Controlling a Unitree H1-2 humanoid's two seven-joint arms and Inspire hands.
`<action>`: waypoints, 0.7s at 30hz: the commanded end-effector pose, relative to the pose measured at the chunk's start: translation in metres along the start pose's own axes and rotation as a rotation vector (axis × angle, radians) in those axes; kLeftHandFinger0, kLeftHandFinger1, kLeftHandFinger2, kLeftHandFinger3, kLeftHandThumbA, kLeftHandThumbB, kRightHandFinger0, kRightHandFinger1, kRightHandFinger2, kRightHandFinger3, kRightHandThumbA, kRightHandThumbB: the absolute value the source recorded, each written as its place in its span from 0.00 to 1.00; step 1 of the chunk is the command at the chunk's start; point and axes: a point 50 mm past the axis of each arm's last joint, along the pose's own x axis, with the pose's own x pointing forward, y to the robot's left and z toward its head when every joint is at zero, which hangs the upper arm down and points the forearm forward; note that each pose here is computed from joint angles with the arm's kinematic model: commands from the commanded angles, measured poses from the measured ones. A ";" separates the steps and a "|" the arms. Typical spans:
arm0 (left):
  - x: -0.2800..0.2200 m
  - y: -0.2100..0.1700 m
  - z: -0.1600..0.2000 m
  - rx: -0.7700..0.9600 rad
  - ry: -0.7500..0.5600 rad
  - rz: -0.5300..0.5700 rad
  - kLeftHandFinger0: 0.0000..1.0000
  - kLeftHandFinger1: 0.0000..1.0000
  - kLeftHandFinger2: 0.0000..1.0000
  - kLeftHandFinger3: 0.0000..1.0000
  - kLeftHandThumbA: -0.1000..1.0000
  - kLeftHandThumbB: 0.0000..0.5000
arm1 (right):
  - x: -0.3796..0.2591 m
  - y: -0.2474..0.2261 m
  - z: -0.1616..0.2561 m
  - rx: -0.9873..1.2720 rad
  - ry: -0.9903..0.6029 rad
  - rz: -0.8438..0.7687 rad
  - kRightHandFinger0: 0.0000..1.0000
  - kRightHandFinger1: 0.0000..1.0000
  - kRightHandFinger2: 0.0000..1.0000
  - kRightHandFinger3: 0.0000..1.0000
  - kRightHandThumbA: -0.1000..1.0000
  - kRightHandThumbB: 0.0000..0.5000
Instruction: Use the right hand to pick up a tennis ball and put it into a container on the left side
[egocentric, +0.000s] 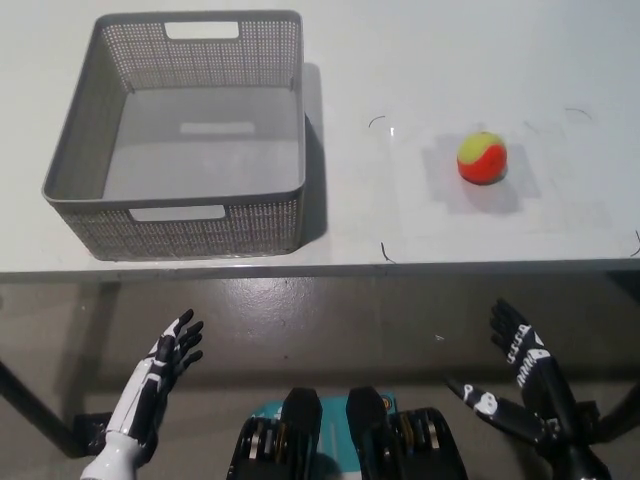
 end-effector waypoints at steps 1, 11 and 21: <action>-0.007 -0.006 0.010 -0.011 -0.049 -0.023 1.00 1.00 1.00 1.00 1.00 0.12 | -0.009 -0.003 0.033 -0.122 -0.179 -0.018 1.00 1.00 1.00 1.00 1.00 0.31; -0.009 -0.006 0.012 -0.012 -0.052 -0.018 1.00 1.00 1.00 1.00 1.00 0.14 | -0.009 -0.002 0.047 -0.156 -0.204 -0.040 1.00 1.00 1.00 1.00 1.00 0.35; -0.009 -0.006 0.013 -0.007 -0.052 -0.018 1.00 1.00 1.00 1.00 1.00 0.14 | -0.009 -0.002 0.046 -0.154 -0.204 -0.043 1.00 1.00 1.00 1.00 1.00 0.35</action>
